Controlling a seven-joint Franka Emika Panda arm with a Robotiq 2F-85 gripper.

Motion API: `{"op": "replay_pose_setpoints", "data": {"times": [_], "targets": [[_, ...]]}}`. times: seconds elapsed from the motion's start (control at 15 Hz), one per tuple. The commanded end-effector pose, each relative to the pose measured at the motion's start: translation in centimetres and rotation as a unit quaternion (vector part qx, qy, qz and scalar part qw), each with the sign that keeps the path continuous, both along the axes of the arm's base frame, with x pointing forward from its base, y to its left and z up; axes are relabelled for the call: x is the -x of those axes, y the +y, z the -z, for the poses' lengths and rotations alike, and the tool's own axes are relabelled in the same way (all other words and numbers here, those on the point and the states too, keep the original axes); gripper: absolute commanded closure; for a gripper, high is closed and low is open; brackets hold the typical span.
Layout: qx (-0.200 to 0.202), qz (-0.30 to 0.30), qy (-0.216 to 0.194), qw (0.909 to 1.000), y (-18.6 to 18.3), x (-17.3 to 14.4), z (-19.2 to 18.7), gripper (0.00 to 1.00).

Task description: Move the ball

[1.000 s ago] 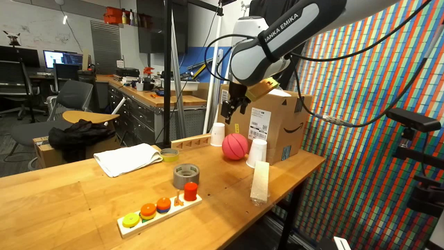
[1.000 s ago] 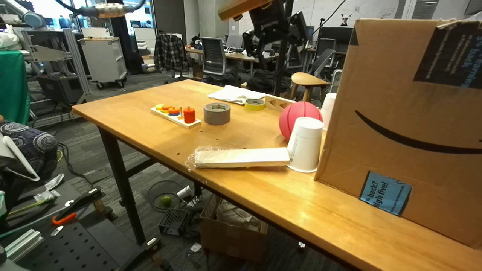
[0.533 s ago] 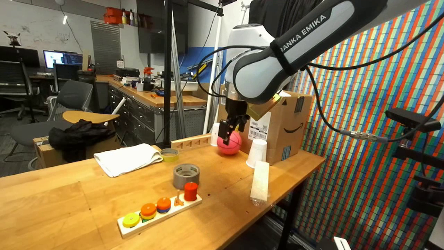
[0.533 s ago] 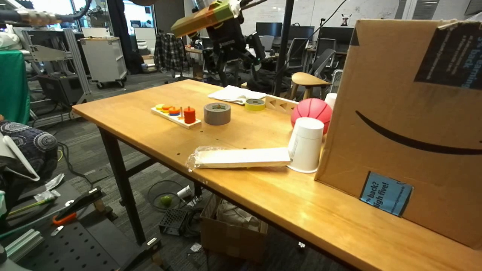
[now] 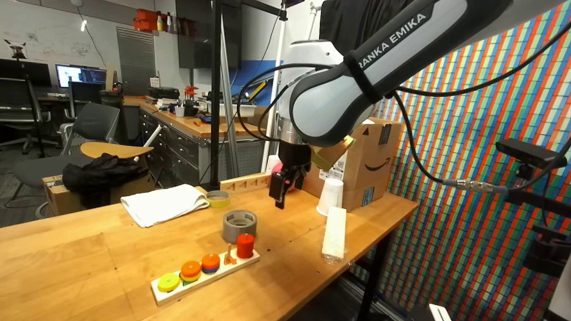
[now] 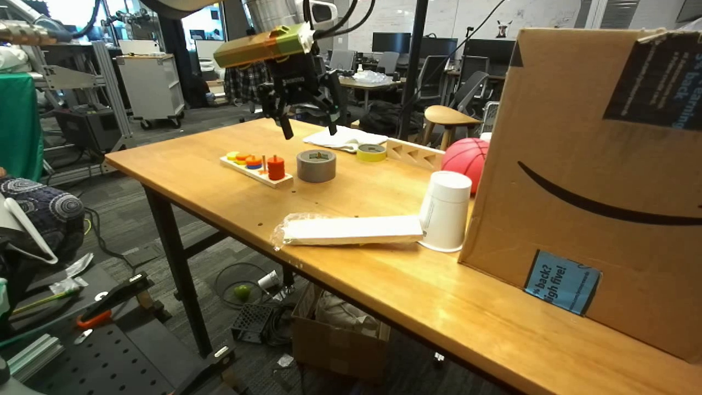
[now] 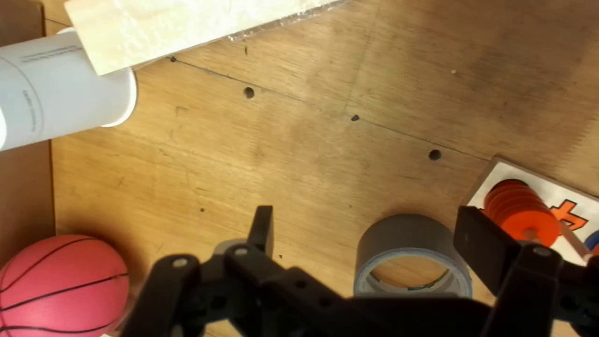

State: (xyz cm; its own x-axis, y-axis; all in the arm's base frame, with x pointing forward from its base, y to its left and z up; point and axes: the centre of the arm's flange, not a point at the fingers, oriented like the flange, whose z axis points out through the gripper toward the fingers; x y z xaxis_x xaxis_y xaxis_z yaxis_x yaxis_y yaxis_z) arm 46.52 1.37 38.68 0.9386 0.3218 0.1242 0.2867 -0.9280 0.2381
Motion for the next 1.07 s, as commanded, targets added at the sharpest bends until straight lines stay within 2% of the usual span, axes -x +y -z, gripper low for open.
{"op": "replay_pose_setpoints", "data": {"times": [0.0,0.47,0.53,1.0], "targets": [[-0.021,-0.030,0.003,0.9993,1.3,0.2,0.3,0.00],[-0.050,-0.061,0.031,0.9964,3.2,-0.1,2.0,0.00],[-0.037,-0.046,0.033,0.9977,2.8,0.2,2.0,0.00],[-0.041,-0.053,0.041,0.9969,3.1,0.2,2.6,0.00]]}}
